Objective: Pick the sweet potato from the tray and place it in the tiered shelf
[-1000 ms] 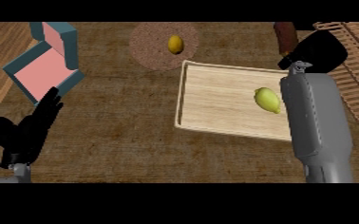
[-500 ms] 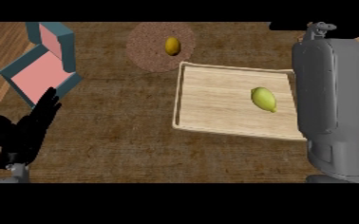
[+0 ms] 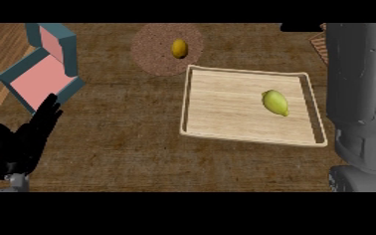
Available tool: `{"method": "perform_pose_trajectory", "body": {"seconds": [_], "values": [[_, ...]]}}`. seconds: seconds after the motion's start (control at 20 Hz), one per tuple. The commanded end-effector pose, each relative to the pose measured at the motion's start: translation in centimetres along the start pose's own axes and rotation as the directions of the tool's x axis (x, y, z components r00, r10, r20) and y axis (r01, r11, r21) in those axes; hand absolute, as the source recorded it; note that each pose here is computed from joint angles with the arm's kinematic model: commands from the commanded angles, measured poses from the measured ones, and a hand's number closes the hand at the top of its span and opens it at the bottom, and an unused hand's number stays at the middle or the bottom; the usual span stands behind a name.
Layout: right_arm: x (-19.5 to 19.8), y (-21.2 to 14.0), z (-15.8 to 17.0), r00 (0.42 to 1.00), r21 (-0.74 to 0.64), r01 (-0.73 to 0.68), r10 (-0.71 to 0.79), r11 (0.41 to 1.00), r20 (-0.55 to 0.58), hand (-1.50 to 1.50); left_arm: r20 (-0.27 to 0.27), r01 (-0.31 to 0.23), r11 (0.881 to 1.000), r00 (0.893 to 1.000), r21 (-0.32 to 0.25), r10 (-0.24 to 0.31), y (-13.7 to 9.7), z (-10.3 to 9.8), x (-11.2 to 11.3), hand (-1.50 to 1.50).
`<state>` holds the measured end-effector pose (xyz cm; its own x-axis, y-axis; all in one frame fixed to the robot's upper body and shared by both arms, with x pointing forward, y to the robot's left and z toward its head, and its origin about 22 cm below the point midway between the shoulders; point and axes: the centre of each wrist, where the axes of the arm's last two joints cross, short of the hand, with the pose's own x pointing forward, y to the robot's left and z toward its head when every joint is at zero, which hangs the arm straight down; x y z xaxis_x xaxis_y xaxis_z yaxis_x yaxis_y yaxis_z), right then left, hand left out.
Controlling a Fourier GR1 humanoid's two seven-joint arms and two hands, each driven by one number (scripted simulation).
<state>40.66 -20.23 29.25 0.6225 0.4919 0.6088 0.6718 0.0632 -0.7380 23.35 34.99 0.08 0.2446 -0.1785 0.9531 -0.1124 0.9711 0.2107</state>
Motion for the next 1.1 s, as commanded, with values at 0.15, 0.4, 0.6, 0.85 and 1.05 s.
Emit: {"method": "perform_pose_trajectory", "body": {"seconds": [0.15, 0.4, 0.6, 0.85, 1.05], "values": [[2.4, -3.6, -2.6, 0.977, -0.106, -0.170, 0.154, 0.980, -0.149, 1.50, 0.016, 0.004, 1.000, 1.000, 0.016, -0.005, 1.4, -0.6, -0.1, 0.00], [1.7, -4.2, -6.4, 0.967, -0.081, -0.209, 0.193, 0.975, -0.165, 1.50, -0.005, 0.016, 1.000, 1.000, -0.006, -0.016, -0.7, 0.1, -0.9, 0.00], [2.2, -4.8, -7.3, 0.967, -0.080, -0.207, 0.191, 0.975, -0.166, 1.50, 0.018, -0.006, 1.000, 1.000, 0.002, 0.006, 0.0, -0.9, 1.6, 0.00], [-1.6, -3.0, -10.9, 0.943, -0.119, -0.286, 0.258, 0.951, -0.212, 1.50, 0.003, -0.001, 1.000, 1.000, -0.001, 0.001, -2.5, 0.3, -0.9, 0.00], [-2.8, -2.2, -12.9, 0.919, -0.112, -0.349, 0.317, 0.930, -0.234, 1.50, 0.013, 0.000, 0.999, 1.000, -0.033, 0.000, 0.3, 0.8, 0.6, 0.00]]}}
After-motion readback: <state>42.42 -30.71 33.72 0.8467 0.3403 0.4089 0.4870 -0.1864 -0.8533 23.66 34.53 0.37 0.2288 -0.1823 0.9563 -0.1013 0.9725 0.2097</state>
